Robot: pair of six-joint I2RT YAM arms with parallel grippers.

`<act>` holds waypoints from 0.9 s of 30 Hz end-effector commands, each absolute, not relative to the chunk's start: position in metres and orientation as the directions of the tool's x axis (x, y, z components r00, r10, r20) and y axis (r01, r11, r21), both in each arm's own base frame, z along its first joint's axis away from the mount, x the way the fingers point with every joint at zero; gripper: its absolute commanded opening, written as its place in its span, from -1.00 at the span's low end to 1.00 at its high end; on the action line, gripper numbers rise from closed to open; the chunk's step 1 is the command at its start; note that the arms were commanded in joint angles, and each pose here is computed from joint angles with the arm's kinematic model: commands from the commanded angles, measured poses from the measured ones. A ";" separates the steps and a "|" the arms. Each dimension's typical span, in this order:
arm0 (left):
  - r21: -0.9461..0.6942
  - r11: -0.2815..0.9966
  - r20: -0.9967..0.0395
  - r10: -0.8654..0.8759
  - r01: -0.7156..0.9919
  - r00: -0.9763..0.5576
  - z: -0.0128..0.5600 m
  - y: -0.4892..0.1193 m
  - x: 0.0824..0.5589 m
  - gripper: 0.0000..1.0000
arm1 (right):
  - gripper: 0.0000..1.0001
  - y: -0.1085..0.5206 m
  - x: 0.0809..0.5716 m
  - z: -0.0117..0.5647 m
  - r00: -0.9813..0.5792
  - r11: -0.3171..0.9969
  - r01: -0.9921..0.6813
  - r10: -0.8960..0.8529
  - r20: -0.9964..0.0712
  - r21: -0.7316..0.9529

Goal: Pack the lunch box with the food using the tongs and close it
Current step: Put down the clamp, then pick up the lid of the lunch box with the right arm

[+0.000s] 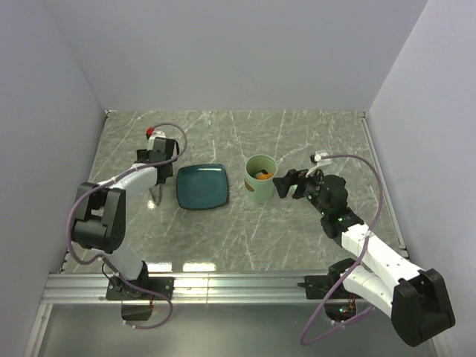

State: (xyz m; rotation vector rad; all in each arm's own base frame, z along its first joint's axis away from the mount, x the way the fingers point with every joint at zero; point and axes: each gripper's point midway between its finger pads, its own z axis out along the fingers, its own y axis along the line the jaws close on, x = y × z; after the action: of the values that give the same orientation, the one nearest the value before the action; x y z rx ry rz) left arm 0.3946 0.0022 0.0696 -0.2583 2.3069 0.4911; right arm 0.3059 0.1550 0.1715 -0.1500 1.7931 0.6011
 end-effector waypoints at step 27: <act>-0.406 0.910 -0.910 -0.395 -0.082 0.124 0.270 -0.039 0.338 0.99 | 0.96 0.120 0.322 0.189 -0.248 0.932 -0.215 0.236 -0.940 0.291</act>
State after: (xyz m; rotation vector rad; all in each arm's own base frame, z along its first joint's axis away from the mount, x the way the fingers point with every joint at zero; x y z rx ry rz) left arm 0.3360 -0.0149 0.2456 -0.4742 1.5554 -0.0607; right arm 0.3129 0.1332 0.1606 -0.0534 1.8366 0.4784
